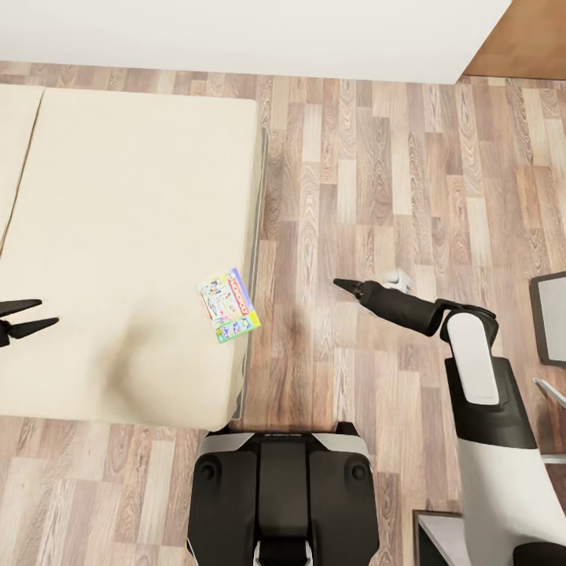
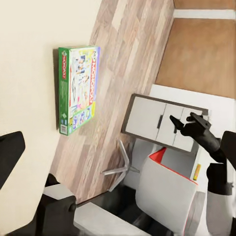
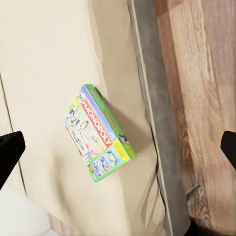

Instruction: Put all the toys in the child's room - the three board games (two on the bed and one on the table), the two jigsaw puzzles on the table, and the tennis ball on the table - inside the toy box on the table in the child's room.

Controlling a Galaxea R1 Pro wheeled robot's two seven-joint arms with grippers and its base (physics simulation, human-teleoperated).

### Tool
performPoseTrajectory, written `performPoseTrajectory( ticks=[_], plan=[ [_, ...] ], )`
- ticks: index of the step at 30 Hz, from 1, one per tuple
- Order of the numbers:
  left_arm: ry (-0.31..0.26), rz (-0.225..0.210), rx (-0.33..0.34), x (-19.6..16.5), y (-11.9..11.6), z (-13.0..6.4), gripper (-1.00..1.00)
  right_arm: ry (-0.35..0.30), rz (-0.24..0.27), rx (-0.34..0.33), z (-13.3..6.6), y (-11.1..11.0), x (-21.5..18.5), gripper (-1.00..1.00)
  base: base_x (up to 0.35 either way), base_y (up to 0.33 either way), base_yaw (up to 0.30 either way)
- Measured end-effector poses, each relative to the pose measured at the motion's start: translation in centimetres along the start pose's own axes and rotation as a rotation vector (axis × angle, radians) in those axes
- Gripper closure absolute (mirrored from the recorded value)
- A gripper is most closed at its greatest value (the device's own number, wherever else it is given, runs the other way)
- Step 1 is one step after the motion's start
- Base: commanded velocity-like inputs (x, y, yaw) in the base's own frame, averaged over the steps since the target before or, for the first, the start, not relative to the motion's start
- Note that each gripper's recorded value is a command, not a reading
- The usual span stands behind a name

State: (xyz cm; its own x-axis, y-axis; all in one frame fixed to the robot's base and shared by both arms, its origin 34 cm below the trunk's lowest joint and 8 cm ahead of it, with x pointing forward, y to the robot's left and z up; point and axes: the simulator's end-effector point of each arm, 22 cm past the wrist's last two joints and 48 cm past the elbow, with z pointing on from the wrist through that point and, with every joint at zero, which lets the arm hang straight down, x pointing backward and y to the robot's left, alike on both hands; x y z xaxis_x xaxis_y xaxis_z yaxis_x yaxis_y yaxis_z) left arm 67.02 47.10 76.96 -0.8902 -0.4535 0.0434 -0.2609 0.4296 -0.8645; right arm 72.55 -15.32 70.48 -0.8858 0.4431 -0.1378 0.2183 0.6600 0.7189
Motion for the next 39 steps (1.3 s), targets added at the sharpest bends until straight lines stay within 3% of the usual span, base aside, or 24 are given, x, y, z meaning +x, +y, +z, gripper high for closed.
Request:
performPoseTrajectory(
  ticks=[8, 14, 19, 22, 28, 39],
  plan=[
    [0.001, 0.016, -0.028, 0.8, 0.8, -2.3, -1.00, 0.023, 0.083, 0.053, -1.8, -3.6, 3.6, -1.00, 0.000, 0.000, 0.000],
    [-0.014, 0.029, -0.053, 1.1, 1.8, -3.3, -1.00, 0.038, 0.115, 0.050, -2.6, -4.3, 5.4, -1.00, 0.000, 0.000, 0.000],
    [-0.025, 0.004, -0.068, 1.7, 2.7, -4.0, -1.00, 0.061, 0.142, 0.052, -3.3, -4.9, 7.5, -1.00, 0.000, 0.000, 0.000],
    [-0.025, -0.006, -0.071, 2.2, 3.0, -4.2, -1.00, 0.066, 0.159, 0.050, -3.9, -5.1, 8.4, -1.00, 0.000, 0.000, 0.000],
    [-0.029, 0.014, -0.073, 2.6, 3.0, -4.5, -1.00, 0.075, 0.198, 0.046, -5.1, -5.8, 10.4, -1.00, 0.000, 0.000, 0.000],
    [-0.011, 0.012, -0.077, 4.6, 3.7, -4.6, -1.00, 0.138, 0.263, 0.095, -7.3, -7.8, 16.0, -1.00, 0.000, 0.000, 0.000]
  ],
)
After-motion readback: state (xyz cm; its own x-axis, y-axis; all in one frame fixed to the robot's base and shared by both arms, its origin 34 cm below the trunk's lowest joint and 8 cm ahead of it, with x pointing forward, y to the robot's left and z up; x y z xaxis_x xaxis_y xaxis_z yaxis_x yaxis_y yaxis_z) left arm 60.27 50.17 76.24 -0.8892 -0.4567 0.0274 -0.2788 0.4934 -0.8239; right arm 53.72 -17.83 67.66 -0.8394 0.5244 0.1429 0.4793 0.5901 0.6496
